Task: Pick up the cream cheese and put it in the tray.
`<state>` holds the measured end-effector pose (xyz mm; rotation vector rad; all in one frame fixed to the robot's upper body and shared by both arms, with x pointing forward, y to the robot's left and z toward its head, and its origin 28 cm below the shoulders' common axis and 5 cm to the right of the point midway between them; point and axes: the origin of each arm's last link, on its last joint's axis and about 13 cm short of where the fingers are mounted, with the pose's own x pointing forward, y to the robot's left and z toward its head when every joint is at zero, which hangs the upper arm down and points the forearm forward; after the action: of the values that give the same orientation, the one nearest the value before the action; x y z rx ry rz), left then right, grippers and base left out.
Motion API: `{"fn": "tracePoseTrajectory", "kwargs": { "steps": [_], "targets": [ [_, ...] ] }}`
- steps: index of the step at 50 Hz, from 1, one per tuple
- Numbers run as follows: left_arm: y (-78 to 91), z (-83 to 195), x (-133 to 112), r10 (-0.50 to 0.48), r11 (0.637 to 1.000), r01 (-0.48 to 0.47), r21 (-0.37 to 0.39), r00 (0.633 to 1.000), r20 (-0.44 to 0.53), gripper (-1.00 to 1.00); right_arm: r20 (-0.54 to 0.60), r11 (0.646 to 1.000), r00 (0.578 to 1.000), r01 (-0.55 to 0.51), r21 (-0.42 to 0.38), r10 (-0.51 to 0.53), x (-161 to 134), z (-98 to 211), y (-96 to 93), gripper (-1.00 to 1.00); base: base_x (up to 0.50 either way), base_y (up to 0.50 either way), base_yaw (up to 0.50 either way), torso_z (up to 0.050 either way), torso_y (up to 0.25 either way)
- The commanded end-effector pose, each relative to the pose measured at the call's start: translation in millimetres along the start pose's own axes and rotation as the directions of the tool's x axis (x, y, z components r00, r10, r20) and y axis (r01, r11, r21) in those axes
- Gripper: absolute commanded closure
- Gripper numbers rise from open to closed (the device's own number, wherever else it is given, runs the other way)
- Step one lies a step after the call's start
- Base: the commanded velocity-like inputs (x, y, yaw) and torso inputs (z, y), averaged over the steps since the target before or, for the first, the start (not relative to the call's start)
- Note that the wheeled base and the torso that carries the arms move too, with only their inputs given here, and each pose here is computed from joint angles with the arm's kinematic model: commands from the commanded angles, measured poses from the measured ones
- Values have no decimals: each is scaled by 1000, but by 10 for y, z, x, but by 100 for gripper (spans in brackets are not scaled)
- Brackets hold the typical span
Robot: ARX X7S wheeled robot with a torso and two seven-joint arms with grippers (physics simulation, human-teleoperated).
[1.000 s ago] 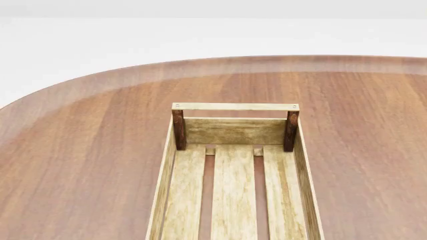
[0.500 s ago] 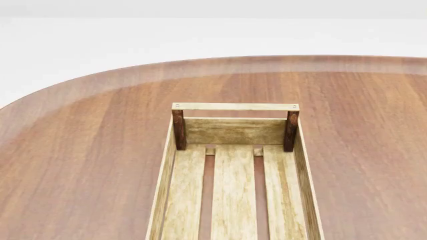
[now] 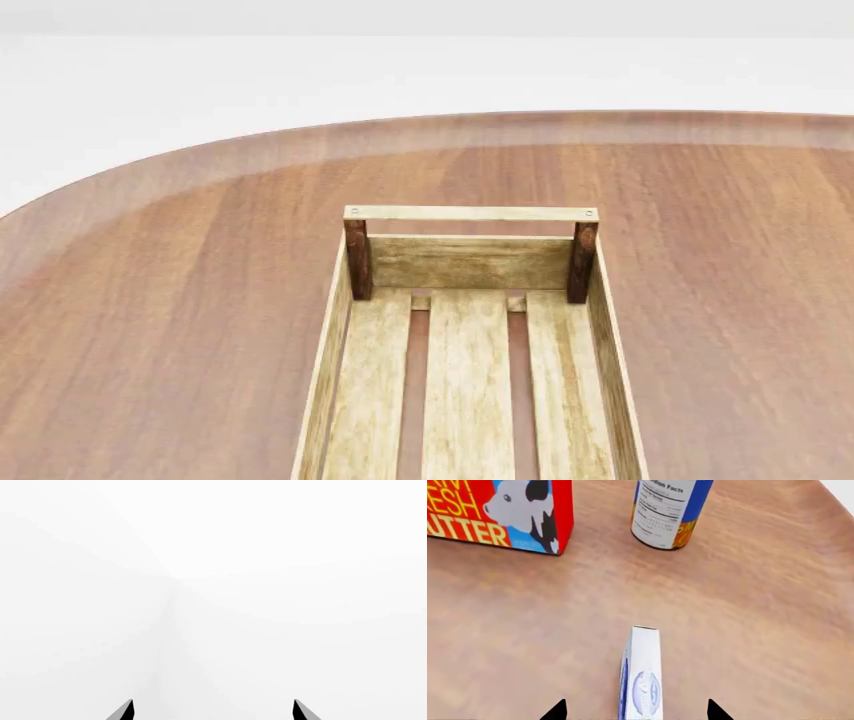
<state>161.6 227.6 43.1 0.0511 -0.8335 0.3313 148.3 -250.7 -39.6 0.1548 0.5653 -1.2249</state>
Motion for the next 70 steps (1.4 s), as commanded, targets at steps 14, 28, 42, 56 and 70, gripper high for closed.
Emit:
{"fn": "tracePoseTrajectory", "kwargs": {
  "steps": [14,28,42,56,70],
  "targets": [
    [2,-9,5,6,1000,-6,1,1000,-6,-100,-47,999,998,-41,-18,40,85,-90,55,100,0,0,0,0,0],
    [6,-18,0,6,1000,-6,3,1000,-7,-100,-13,997,997,-71,-5,71,35,-56,51,100,0,0,0,0,0],
    [10,-11,3,11,1000,-11,6,1000,-3,-100,64,994,992,-109,13,107,-94,29,35,100,0,0,0,0,0],
    [10,-1,8,11,1000,-11,7,1000,-2,-100,148,986,976,-166,32,160,-259,125,-4,100,0,0,0,0,0],
    [27,24,19,18,1000,-18,6,1000,2,-100,274,961,922,-275,-31,273,-509,264,72,100,0,0,0,0,1]
  ]
}}
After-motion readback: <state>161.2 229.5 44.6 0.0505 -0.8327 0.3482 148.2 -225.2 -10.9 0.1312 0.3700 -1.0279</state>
